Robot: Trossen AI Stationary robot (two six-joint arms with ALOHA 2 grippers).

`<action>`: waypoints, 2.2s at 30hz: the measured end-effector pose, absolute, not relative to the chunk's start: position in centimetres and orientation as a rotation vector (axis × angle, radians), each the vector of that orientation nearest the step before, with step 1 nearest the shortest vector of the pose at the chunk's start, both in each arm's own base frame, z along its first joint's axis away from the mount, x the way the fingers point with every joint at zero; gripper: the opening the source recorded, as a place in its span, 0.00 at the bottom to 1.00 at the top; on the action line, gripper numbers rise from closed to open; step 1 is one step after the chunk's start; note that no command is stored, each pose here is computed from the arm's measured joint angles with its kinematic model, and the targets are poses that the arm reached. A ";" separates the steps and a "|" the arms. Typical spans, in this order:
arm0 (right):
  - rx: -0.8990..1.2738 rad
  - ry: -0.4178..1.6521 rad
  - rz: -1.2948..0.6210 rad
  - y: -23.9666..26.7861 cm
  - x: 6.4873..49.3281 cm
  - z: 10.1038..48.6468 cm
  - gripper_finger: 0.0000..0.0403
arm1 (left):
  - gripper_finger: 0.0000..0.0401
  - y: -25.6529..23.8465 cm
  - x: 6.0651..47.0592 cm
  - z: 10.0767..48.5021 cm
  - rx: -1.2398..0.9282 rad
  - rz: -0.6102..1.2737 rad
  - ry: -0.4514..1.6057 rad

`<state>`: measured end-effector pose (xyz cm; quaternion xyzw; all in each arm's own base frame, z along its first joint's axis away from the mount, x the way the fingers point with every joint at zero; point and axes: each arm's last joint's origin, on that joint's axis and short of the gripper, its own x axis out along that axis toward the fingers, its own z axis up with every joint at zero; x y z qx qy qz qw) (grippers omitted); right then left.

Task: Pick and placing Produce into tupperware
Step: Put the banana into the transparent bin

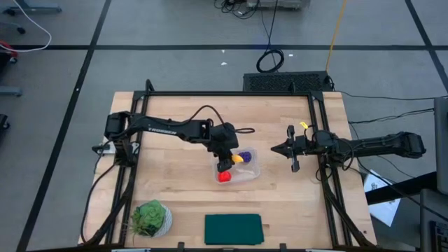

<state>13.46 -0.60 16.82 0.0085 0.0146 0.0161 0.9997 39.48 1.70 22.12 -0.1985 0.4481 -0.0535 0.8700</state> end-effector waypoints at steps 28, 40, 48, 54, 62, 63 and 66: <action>0.017 0.032 0.035 -0.6 13.5 16.8 0.00 | 0.36 1.6 39.8 19.4 -0.282 -0.099 1.037; 0.017 0.029 0.035 -0.6 13.5 16.8 0.00 | 0.36 2.8 39.4 19.3 -0.267 -0.076 1.062; 0.017 0.029 0.035 -0.6 13.5 16.8 0.00 | 0.36 2.9 39.5 19.3 -0.247 -0.086 1.058; 0.017 0.029 0.035 -0.6 13.5 16.8 0.00 | 0.36 2.7 39.5 19.3 -0.216 -0.067 1.058; 0.017 0.030 0.035 -0.6 13.5 16.8 0.00 | 0.36 2.8 39.9 18.0 -0.218 -0.064 1.080; 0.017 0.031 0.035 -0.6 13.5 16.8 0.00 | 0.36 2.7 40.0 17.9 -0.218 -0.065 1.077; 0.017 0.032 0.035 -0.6 13.5 16.8 0.00 | 0.36 2.8 40.0 17.1 -0.221 -0.065 1.105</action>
